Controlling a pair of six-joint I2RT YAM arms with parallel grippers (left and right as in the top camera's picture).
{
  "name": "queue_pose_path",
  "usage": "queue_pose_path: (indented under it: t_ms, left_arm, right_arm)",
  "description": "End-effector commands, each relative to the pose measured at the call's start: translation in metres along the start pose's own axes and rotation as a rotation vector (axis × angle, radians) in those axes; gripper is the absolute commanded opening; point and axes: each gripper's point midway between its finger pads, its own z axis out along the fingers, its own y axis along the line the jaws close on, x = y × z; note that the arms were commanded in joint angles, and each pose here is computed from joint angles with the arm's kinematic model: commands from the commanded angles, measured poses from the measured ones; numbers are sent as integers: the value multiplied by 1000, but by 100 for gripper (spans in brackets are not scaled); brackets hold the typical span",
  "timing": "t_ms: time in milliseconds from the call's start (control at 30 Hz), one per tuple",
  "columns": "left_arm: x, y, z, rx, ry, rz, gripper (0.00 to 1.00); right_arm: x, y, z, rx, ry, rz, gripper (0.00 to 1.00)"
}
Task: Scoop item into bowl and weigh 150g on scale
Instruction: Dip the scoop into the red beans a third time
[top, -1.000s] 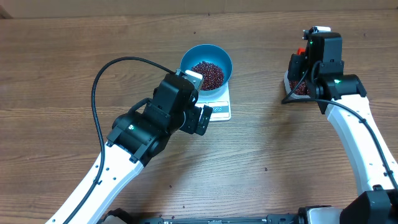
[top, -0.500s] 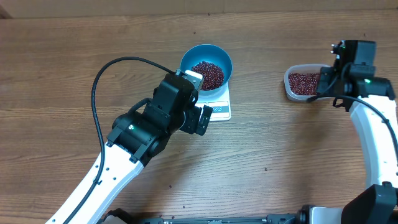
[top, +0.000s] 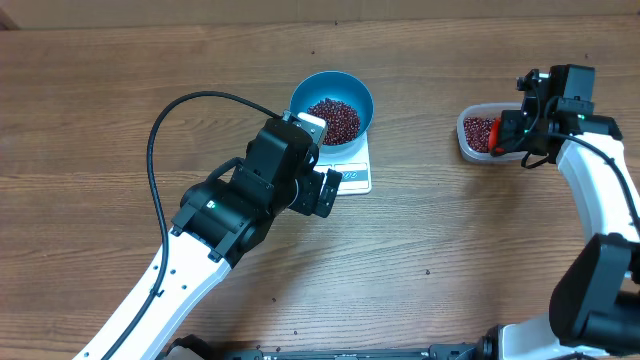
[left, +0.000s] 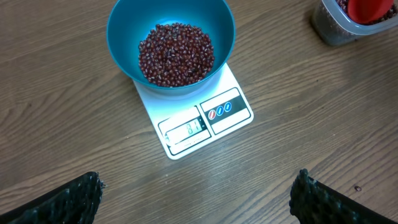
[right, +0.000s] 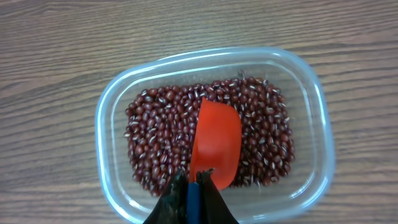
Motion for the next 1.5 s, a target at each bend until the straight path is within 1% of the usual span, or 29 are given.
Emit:
queue_pose_path:
  t_ms: [0, 167, 333, 633, 767, 900, 1033, 1167, 1367, 1467]
  left_arm:
    - [-1, -1, 1, 7, 1, 2, 100]
    - [-1, -1, 1, 7, 1, 2, 99]
    - [-1, -1, 1, 7, 1, 2, 99]
    - [-1, -1, 1, 7, 1, 2, 100]
    - [-1, -1, 1, 7, 1, 2, 100]
    - [-1, -1, 1, 7, 1, 2, 99]
    - [-1, -1, 1, 7, 1, 2, 100]
    - [-1, -1, 1, 7, 1, 2, 100]
    - [-1, -1, 1, 7, 1, 2, 99]
    - [-1, -1, 1, 7, 1, 2, 100]
  right_arm:
    - [4, 0, 15, -12, 25, -4, 4]
    - [16, 8, 24, -64, 76, 4, 4]
    - [12, 24, 22, -162, 57, 5, 4]
    - [16, 28, 21, -183, 75, 11, 4]
    - [15, 34, 20, -230, 71, 17, 4]
    - [14, 26, 19, -229, 64, 40, 4]
    - [12, 21, 12, -314, 44, 90, 4]
    - [21, 10, 11, -316, 72, 121, 4]
    - [25, 11, 18, -340, 93, 132, 4]
    - [20, 19, 16, -392, 72, 134, 4]
